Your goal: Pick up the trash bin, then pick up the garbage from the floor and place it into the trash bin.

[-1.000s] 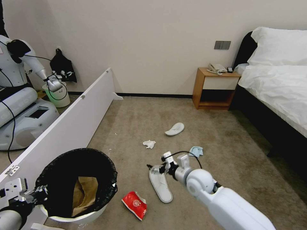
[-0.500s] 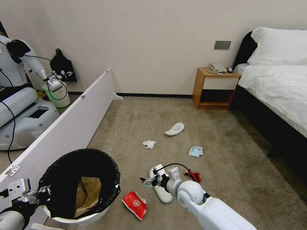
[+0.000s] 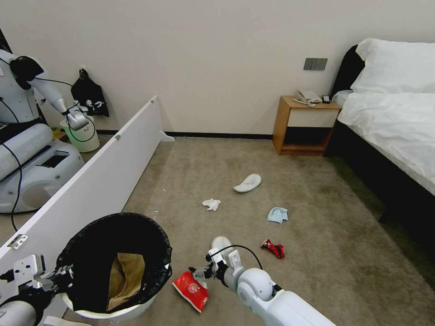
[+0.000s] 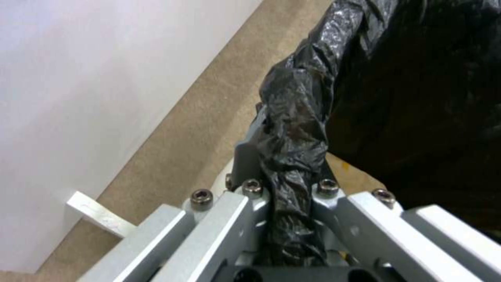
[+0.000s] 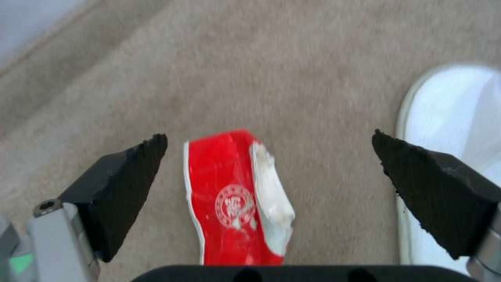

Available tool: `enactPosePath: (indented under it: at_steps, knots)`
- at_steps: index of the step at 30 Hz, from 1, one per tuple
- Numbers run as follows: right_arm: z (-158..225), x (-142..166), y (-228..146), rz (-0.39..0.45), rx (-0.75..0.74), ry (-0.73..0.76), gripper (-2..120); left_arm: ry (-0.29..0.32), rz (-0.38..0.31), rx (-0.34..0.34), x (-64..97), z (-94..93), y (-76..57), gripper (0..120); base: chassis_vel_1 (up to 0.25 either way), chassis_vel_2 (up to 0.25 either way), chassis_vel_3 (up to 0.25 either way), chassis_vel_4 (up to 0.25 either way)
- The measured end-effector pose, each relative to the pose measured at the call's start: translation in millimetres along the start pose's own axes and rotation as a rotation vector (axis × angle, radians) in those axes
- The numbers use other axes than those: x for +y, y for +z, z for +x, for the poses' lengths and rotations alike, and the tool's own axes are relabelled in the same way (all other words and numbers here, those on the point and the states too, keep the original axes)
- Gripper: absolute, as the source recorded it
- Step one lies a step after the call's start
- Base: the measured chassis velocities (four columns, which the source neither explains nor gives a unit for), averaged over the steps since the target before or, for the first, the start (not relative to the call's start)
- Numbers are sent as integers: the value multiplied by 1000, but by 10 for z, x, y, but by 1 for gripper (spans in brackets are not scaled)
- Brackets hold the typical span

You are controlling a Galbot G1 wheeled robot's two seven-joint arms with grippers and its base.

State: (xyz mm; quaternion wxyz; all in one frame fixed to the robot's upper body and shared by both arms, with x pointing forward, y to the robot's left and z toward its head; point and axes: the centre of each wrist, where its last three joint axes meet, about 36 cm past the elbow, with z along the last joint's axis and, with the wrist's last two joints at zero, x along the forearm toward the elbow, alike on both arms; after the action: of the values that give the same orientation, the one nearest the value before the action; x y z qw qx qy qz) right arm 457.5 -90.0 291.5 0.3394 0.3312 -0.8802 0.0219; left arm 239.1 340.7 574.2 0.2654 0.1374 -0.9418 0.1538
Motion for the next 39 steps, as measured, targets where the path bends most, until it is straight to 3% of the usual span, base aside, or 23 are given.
enactPosePath:
  at_steps: [17, 39]
  knots:
    - [-256, -108, 160, -53, 79, 35, 100, -9, 0, 14, 19, 9, 27, 2, 0, 0, 0, 0]
    - [-558, -150, 83, -39, 155, 26, 100, -7, 3, 10, 18, 8, 19, 2, 0, 0, 0, 0]
